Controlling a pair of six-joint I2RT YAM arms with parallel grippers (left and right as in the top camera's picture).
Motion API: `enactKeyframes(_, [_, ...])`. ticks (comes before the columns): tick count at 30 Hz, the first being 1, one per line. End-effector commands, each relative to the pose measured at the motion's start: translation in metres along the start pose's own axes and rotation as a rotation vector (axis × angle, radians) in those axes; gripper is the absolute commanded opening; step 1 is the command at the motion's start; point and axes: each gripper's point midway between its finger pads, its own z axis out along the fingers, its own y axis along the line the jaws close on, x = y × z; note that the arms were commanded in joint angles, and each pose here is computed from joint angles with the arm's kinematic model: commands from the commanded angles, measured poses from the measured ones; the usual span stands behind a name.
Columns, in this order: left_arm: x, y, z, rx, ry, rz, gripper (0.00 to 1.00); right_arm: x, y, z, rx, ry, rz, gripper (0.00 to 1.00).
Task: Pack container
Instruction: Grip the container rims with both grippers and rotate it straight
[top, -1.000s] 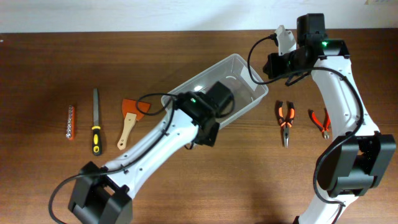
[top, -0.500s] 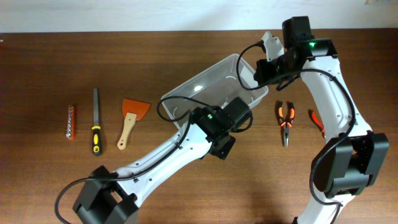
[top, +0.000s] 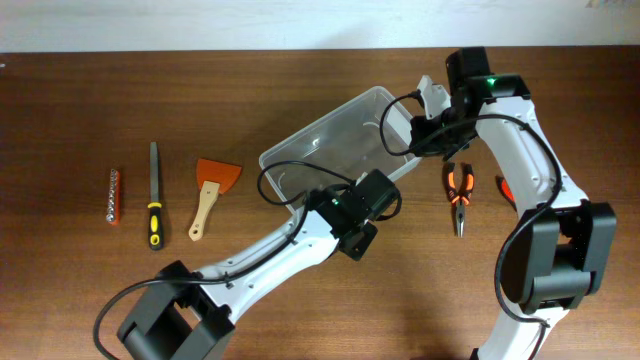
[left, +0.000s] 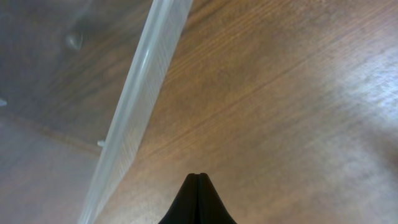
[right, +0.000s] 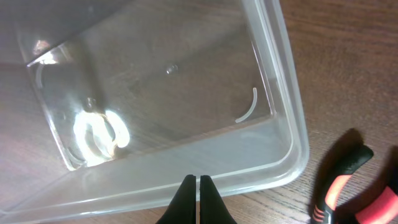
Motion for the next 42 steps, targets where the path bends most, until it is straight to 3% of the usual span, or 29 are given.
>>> enactKeyframes(1, [0.000, 0.007, 0.002, -0.030, -0.032, 0.061, 0.02, 0.002, -0.002, 0.005, 0.011, 0.008, -0.003, 0.04])
enactKeyframes(6, [-0.002, 0.009, 0.011, -0.037, -0.059, 0.091, 0.02, 0.007, -0.006, 0.016, 0.011, 0.013, -0.002, 0.04])
enactKeyframes(32, [-0.010, 0.094, 0.022, -0.126, -0.071, -0.094, 0.02, 0.044, -0.007, 0.030, -0.005, 0.136, 0.028, 0.04])
enactKeyframes(42, [-0.007, 0.121, 0.023, -0.152, -0.063, -0.158, 0.02, 0.053, 0.015, 0.035, -0.016, 0.183, -0.011, 0.04])
